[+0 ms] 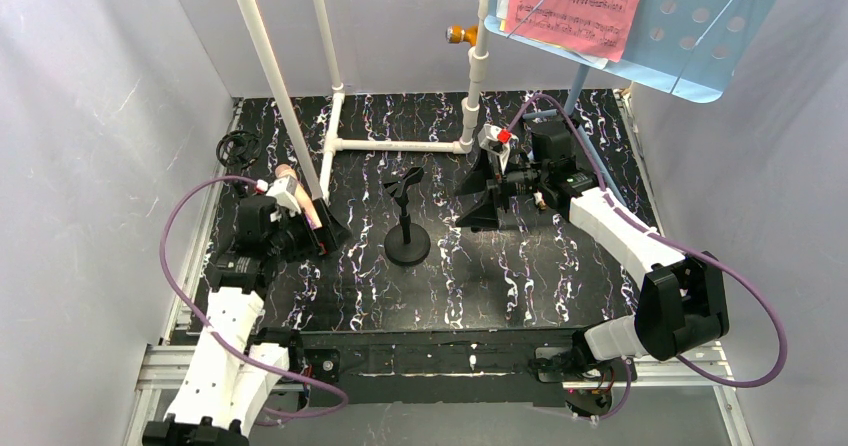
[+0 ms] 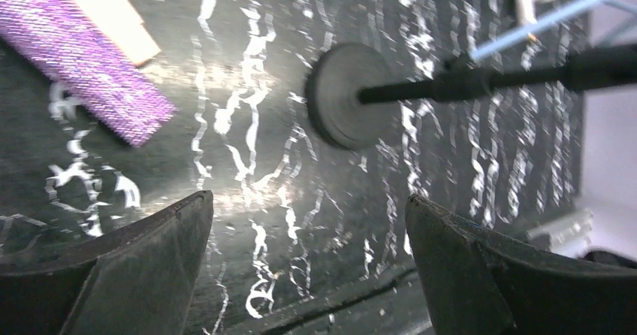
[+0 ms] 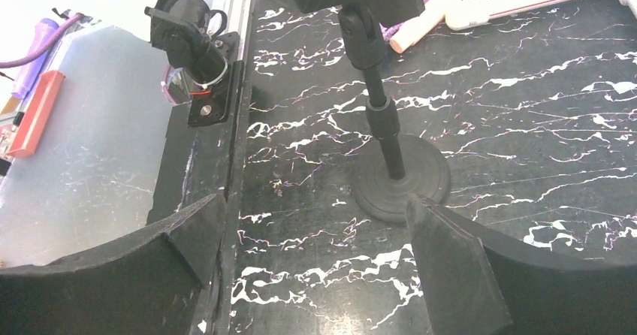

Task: Pack up the instrument practice props
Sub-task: Move the microphone stand to the center of the board.

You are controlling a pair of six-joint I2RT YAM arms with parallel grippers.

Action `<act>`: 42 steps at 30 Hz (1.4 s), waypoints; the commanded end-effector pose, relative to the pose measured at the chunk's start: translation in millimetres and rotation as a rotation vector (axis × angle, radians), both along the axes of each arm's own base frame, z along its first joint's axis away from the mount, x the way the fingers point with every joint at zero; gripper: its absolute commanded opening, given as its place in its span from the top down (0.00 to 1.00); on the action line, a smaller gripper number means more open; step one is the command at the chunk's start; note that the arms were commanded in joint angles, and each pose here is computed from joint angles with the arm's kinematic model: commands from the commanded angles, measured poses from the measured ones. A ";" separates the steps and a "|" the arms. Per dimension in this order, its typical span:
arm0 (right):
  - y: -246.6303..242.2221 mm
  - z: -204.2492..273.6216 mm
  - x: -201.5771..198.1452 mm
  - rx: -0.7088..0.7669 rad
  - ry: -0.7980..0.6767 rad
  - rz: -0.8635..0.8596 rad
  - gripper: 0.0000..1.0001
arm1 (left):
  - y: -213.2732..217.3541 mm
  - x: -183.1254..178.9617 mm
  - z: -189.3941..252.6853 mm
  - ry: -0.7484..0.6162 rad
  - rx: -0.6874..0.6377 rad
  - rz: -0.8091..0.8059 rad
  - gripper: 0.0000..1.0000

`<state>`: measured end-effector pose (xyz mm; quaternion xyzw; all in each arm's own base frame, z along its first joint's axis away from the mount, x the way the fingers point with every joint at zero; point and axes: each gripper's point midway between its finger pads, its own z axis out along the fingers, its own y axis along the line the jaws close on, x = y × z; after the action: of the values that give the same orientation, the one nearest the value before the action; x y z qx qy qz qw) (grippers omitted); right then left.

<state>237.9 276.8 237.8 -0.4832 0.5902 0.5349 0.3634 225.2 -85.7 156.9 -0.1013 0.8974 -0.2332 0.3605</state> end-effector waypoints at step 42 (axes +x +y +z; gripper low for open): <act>-2.5 12.7 0.5 0.035 -0.074 0.020 0.02 | -142.7 57.7 13.2 -0.735 0.225 -0.435 0.02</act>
<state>238.8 275.2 237.7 -0.4846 0.5878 0.5347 0.3657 257.2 -227.5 142.8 0.2251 0.7615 -0.2599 0.5494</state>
